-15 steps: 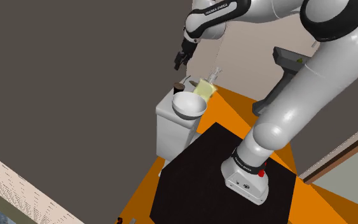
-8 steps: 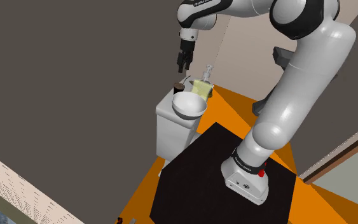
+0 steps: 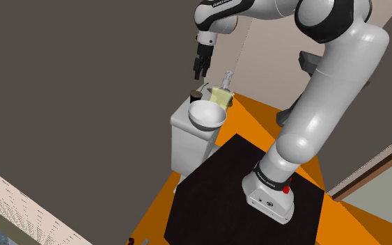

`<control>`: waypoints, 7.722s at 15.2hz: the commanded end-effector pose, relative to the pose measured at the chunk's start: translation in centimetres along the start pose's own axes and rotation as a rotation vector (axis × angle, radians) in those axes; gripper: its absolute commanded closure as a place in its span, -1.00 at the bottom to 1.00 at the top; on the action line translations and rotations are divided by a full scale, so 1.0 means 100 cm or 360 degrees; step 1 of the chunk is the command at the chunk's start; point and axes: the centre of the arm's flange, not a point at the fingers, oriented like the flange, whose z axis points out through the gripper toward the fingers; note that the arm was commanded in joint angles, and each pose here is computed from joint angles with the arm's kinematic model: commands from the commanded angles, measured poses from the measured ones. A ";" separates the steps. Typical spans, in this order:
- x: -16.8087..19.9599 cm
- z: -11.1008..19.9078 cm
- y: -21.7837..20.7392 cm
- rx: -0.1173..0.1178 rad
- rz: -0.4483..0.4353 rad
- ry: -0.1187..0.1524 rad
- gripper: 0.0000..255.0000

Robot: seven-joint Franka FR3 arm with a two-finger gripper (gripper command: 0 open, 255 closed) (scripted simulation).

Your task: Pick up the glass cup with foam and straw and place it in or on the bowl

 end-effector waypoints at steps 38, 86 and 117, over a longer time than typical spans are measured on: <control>-0.022 0.095 -0.012 -0.0314 0.0511 0.0293 -1.00; -0.036 -0.038 -0.029 -0.0314 0.0511 0.0293 1.00; -0.152 0.034 -0.188 -0.0314 0.0511 0.0293 1.00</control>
